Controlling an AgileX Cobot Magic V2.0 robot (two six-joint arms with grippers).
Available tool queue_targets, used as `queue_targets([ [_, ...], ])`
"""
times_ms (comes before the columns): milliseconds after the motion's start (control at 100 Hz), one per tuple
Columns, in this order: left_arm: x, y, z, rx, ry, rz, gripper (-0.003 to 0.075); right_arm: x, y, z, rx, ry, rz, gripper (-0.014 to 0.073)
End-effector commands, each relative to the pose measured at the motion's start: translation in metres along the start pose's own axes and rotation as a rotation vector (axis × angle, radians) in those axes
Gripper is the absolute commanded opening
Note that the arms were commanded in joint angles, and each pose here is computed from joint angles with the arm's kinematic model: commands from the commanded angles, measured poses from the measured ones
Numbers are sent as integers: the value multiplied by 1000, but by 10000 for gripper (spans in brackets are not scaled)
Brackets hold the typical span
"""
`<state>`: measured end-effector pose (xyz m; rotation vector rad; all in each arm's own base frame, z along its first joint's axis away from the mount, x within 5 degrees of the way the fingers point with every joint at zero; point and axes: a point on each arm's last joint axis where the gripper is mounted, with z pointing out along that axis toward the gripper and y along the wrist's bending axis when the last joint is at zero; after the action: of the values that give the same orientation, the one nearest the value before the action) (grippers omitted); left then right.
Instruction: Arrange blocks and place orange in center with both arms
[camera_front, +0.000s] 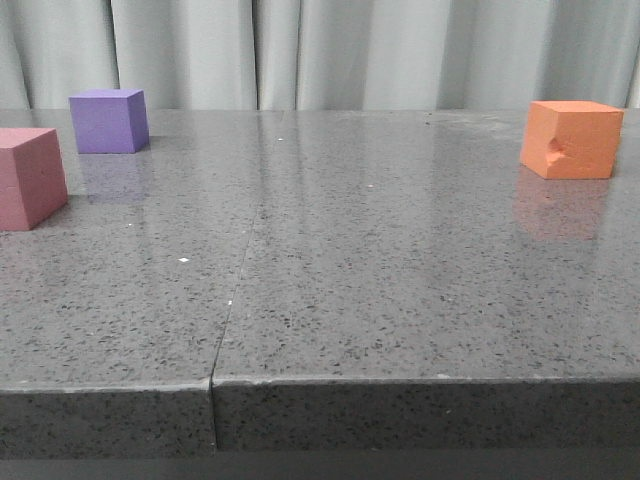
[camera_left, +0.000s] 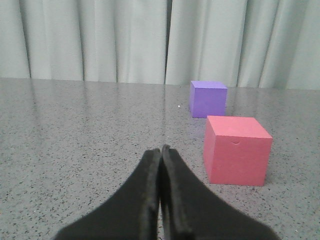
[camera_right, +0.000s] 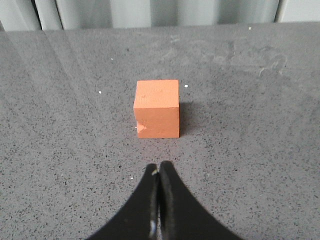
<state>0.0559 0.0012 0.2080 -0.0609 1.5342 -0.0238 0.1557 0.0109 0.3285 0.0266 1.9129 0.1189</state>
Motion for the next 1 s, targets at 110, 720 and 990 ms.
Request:
queue_targets([
  [110, 5, 1, -1, -6, -69, 1, -20, -36, 4, 11, -9, -10, 15, 137],
  [720, 5, 1, -1, -6, -69, 1, -20, -97, 11, 54, -15, 30, 27, 634],
  [990, 5, 1, -1, -6, -69, 1, -20, -110, 14, 93, -13, 273, 38, 634],
])
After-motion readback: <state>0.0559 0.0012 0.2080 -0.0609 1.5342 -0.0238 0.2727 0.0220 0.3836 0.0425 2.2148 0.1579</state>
